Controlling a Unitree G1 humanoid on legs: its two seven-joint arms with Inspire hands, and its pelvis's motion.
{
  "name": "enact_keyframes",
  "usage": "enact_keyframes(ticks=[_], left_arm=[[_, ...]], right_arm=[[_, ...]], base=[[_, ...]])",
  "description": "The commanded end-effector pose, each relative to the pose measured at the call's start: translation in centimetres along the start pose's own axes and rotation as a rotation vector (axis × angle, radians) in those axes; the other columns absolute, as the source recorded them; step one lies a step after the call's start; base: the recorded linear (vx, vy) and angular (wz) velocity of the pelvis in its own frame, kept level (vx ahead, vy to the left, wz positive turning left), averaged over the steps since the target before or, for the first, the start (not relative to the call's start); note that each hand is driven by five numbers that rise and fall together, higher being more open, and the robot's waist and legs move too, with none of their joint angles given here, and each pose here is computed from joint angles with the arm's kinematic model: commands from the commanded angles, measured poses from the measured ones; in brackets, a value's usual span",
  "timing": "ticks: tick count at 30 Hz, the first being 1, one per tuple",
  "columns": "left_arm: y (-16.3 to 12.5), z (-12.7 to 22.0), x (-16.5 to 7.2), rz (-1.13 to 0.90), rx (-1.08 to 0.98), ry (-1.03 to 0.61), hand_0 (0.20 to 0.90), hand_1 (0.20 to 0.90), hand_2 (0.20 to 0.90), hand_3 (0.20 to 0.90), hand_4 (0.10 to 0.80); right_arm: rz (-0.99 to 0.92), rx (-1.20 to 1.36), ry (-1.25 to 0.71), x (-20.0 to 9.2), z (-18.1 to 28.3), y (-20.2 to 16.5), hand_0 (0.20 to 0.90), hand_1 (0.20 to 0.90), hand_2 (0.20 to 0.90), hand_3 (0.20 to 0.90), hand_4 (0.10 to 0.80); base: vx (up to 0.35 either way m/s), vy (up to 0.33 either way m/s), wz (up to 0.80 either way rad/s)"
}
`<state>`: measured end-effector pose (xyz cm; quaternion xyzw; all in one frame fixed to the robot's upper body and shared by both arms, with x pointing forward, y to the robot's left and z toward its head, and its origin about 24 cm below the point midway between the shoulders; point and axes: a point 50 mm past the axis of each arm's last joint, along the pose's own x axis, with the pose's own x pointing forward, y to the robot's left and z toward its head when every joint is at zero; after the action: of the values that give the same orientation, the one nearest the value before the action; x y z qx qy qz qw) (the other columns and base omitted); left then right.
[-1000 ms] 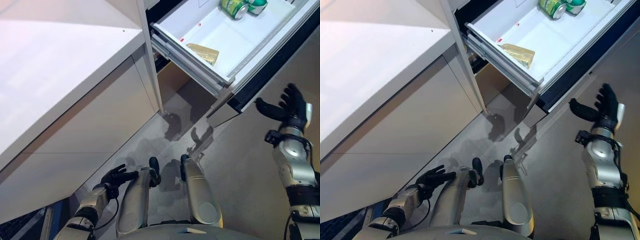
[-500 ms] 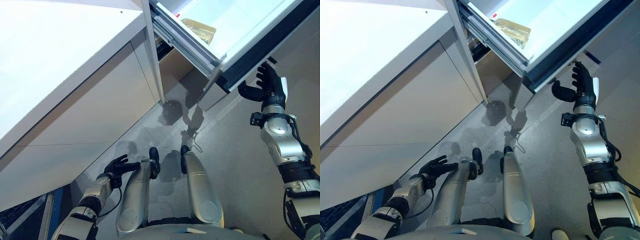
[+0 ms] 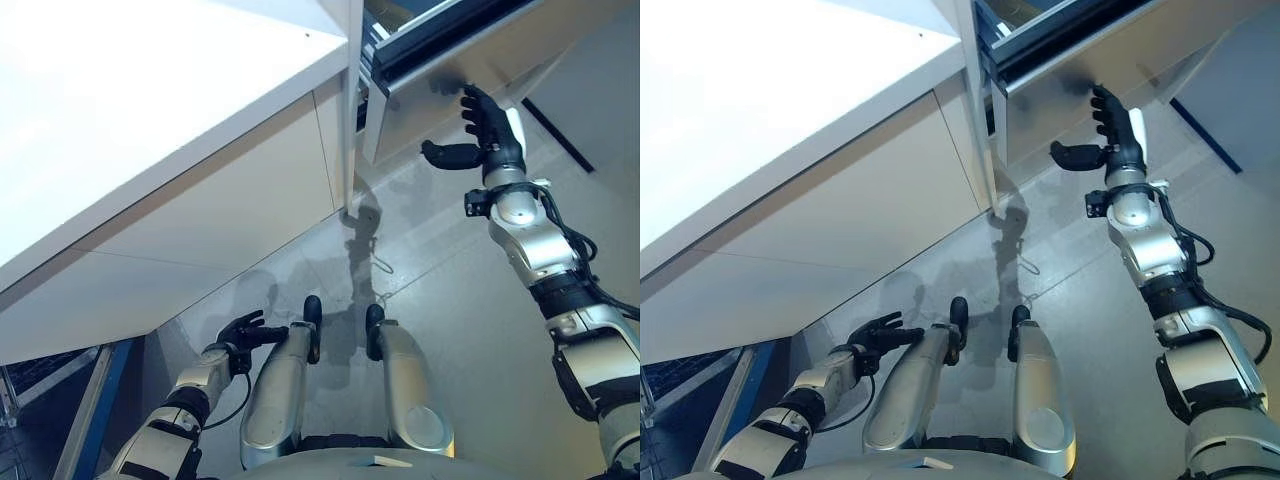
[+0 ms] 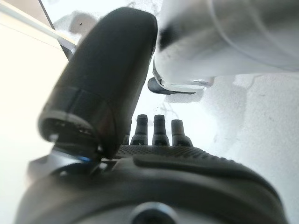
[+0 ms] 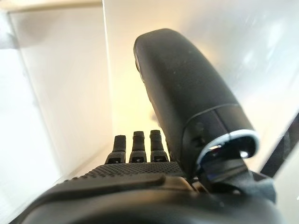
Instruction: Put drinks into fridge and close the fridge
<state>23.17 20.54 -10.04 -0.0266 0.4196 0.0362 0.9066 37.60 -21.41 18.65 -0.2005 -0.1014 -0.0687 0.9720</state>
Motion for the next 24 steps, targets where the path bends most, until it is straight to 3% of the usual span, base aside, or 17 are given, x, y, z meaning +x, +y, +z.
enact_keyframes(ticks=[1, 12, 17, 21, 22, 24], left_arm=[[1.6, -0.7, -0.4, 0.033, 0.132, 0.013, 0.900, 0.900, 0.900, 0.900, 0.800], [2.3, -3.6, -1.0, 0.013, 0.157, 0.075, 0.900, 0.900, 0.900, 0.900, 0.800], [2.9, -5.9, -1.7, 0.034, 0.091, 0.112, 0.900, 0.900, 0.900, 0.900, 0.800], [3.3, -8.7, -2.7, 0.067, -0.014, 0.162, 0.900, 0.900, 0.900, 0.900, 0.800], [3.5, -10.0, -3.3, 0.084, -0.041, 0.190, 0.900, 0.900, 0.900, 0.900, 0.800], [3.7, -11.0, -3.7, 0.090, -0.059, 0.208, 0.900, 0.900, 0.900, 0.900, 0.800]], right_arm=[[0.118, 0.128, -0.498, 1.2, 13.0, 3.6, 0.900, 0.900, 0.900, 0.900, 0.800], [0.023, 0.130, -0.476, 1.5, 12.3, 2.6, 0.900, 0.900, 0.900, 0.900, 0.800], [-0.030, 0.175, -0.374, 0.3, 7.8, 1.3, 0.900, 0.900, 0.900, 0.900, 0.800], [-0.042, 0.225, -0.138, -4.0, -1.2, 1.3, 0.900, 0.900, 0.900, 0.900, 0.800], [-0.027, 0.231, -0.045, -6.8, -5.1, 0.9, 0.900, 0.900, 0.900, 0.900, 0.800], [-0.028, 0.218, 0.068, -9.7, -8.6, 0.8, 0.900, 0.900, 0.900, 0.900, 0.800]], base=[[0.080, -0.049, 0.26], [0.071, -0.014, 0.07], [0.047, 0.025, -0.01], [0.000, 0.050, -0.01], [-0.043, 0.042, -0.04], [-0.027, 0.035, -0.12]])
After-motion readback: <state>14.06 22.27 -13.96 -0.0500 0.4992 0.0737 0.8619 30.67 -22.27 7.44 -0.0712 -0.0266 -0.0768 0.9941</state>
